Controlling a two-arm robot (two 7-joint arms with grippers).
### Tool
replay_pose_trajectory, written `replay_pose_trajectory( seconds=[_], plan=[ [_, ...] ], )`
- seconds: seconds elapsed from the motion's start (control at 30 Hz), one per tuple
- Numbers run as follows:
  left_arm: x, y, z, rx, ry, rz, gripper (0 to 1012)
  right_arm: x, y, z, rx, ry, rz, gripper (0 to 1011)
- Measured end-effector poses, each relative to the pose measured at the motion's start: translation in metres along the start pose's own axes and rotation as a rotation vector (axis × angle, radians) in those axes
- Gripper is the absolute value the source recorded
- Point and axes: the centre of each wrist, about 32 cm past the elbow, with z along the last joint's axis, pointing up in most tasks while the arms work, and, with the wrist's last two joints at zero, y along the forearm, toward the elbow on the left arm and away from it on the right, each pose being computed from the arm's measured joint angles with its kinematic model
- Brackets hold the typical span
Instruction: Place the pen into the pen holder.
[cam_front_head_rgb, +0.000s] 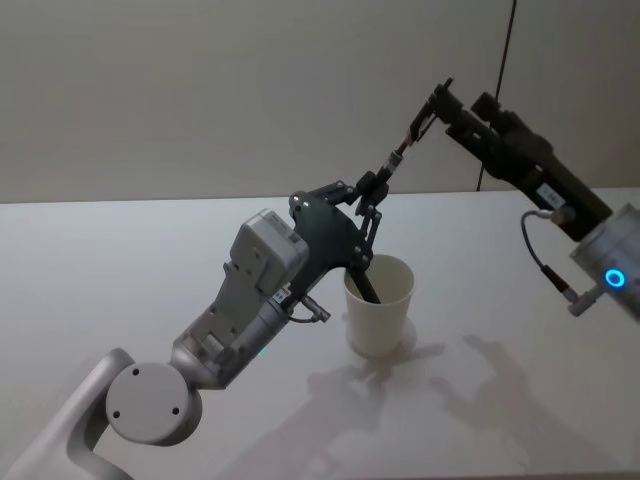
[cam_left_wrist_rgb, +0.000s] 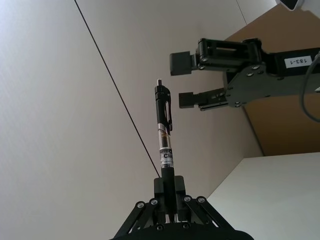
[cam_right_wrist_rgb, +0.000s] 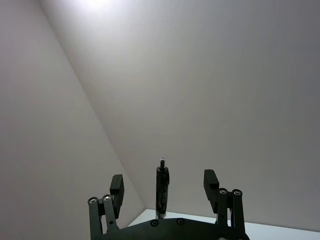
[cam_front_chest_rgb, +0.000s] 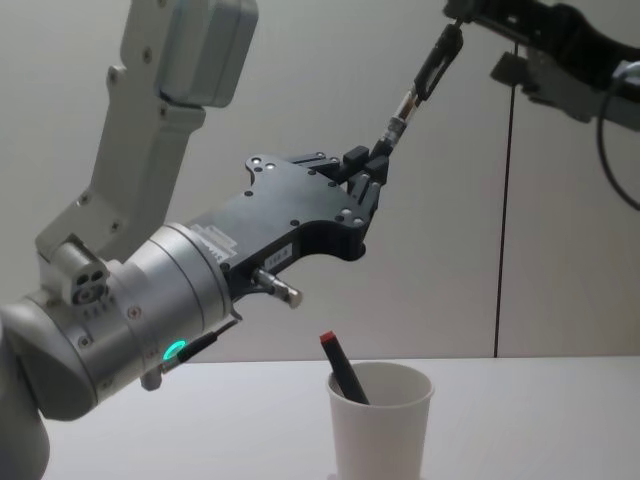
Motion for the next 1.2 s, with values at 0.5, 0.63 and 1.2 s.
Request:
replay_pose_trajectory(
  seconds=[0.5,0.63,1.2],
  plan=[
    [0.0000,0.0000,0.0000,0.000,0.000,0.000,123,0.005,0.017,-0.005,-0.055,-0.018,0.023,929],
    [0.0000,0.0000,0.0000,0.000,0.000,0.000,123,0.006,0.019,-0.006,-0.064,-0.021,0.028,848],
    [0.0000,0.0000,0.0000,0.000,0.000,0.000,123,0.010,0.024,-0.008,-0.075,-0.029,0.035,312]
  ],
)
